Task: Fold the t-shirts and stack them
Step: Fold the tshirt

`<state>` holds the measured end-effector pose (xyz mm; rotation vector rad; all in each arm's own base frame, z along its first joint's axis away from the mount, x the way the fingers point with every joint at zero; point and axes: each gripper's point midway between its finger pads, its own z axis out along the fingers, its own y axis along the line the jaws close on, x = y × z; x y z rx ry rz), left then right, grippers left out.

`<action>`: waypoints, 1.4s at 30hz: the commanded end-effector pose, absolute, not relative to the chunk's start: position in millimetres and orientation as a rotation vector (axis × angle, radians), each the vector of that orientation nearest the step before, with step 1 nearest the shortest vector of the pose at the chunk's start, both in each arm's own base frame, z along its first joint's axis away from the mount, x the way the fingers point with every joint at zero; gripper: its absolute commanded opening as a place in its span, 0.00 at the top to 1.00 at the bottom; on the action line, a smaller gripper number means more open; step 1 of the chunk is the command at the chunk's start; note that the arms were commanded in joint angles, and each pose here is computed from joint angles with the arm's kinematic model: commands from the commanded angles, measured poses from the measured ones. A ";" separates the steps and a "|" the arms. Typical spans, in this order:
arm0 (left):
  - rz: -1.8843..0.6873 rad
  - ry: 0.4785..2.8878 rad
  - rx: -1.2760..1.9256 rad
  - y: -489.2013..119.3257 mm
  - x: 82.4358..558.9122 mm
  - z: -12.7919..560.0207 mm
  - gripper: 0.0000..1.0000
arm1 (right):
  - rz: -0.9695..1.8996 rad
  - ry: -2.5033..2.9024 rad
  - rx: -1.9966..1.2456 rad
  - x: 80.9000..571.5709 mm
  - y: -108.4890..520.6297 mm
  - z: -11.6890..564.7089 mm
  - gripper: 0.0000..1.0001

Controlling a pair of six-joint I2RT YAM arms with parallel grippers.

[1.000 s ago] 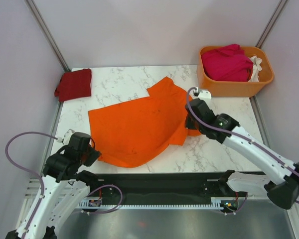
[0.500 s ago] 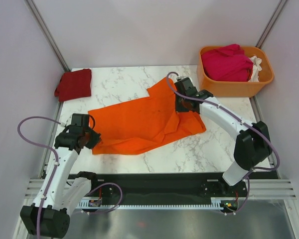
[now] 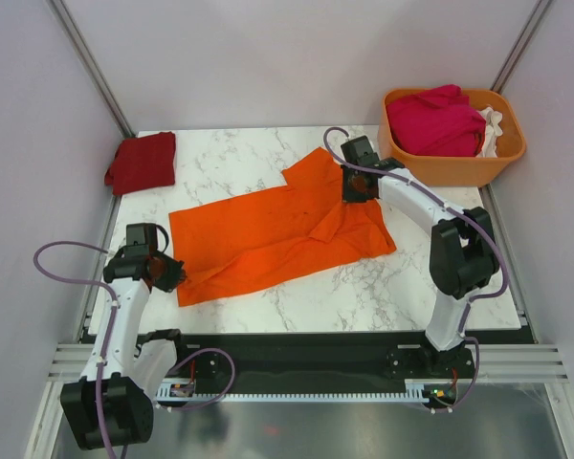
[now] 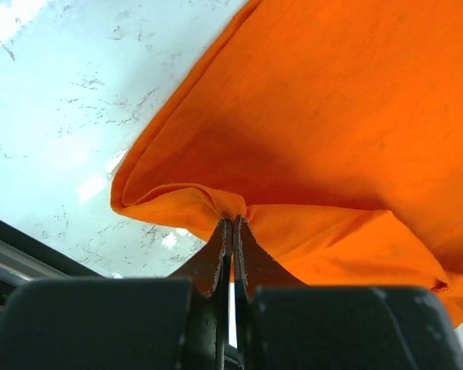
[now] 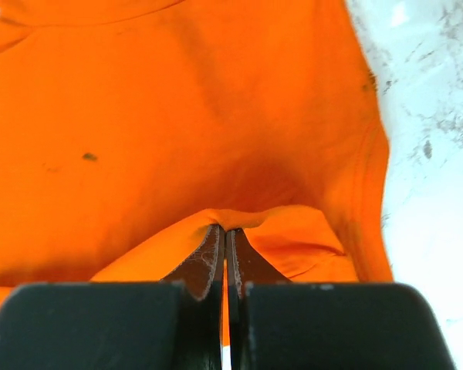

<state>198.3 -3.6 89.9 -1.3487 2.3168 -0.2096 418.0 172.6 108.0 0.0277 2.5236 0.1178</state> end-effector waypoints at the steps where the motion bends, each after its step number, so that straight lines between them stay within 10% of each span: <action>1: -0.244 2.323 -1.347 -5.3 203.2 85.3 0.98 | 0.110 2.492 0.027 439.3 169.9 113.0 1.00; 10: -0.165 2.320 -1.443 11.9 207.3 56.6 0.95 | 0.120 2.540 0.060 456.9 170.5 86.7 0.95; 14: -0.122 2.312 -1.467 26.3 217.6 51.0 0.78 | 0.101 2.542 0.083 465.9 170.6 80.7 0.24; 17: -0.096 2.254 -1.503 44.7 230.8 56.8 0.63 | 0.057 2.503 0.102 480.7 165.3 89.2 0.02; 22: -0.143 2.210 -1.478 63.6 265.8 78.7 0.39 | 0.046 2.458 0.144 487.0 153.3 117.4 0.02; 29: -0.221 2.219 -1.071 42.1 285.4 135.9 0.63 | 0.323 2.453 0.129 419.1 166.9 124.0 0.05; 42: -0.342 2.473 -0.791 -75.3 242.1 79.3 0.90 | 0.523 2.516 0.102 362.7 179.0 92.3 0.55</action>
